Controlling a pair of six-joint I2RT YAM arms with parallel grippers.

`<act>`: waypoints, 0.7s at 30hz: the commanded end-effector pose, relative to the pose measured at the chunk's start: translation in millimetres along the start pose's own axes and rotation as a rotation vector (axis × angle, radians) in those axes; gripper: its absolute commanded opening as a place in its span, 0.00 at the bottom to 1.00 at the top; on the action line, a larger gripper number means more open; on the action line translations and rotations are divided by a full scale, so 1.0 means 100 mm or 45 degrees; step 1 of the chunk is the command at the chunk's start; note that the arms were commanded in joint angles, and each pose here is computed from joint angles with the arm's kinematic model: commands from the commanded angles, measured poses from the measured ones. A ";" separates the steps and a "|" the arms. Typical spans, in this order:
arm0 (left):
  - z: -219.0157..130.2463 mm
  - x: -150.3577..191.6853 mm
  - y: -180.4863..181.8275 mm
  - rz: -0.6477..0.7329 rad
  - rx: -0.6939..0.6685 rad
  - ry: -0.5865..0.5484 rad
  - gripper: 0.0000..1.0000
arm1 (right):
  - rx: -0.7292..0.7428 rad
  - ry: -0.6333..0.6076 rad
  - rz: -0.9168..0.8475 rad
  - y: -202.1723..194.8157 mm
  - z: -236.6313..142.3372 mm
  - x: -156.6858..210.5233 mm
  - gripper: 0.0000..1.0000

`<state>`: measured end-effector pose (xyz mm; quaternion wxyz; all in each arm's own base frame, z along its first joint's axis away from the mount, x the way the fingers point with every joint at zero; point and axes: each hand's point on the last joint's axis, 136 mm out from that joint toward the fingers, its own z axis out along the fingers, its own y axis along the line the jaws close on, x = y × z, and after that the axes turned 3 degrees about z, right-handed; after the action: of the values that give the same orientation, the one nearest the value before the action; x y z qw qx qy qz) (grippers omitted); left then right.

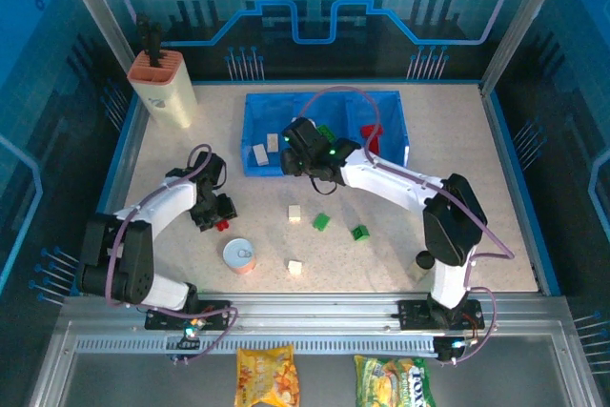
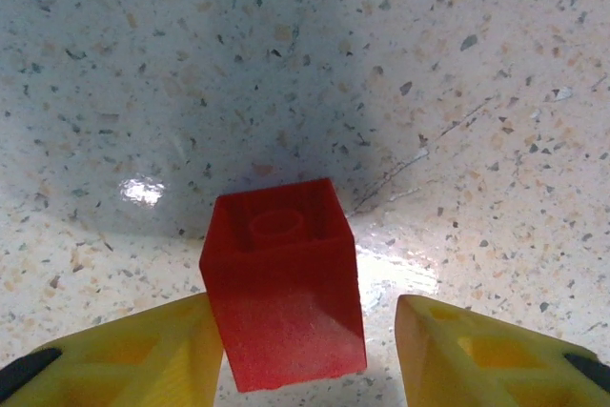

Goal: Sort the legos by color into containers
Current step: Pick up the lego from the middle-left of the table.

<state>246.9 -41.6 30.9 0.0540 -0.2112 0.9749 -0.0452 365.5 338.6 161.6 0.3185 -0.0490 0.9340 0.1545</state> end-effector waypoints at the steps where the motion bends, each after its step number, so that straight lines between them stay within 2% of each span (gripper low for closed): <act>1: 0.08 0.04 0.04 -0.010 -0.032 0.019 0.49 | 0.012 -0.044 0.006 -0.05 -0.15 -0.08 0.47; 5: 0.09 0.03 0.03 -0.001 -0.026 0.009 0.43 | 0.012 -0.047 0.009 -0.06 -0.17 -0.08 0.47; 13: 0.01 0.00 -0.03 0.016 0.018 -0.024 0.36 | 0.011 -0.045 0.012 -0.08 -0.23 -0.07 0.47; 21: -0.27 -0.08 -0.46 0.212 0.195 -0.133 0.33 | -0.132 0.057 0.104 -0.10 -0.32 -0.01 0.47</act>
<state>256.0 -58.8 41.0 0.0884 -0.1727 0.9785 -0.0702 355.4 325.8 174.1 0.3067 -0.0427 0.9335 0.1807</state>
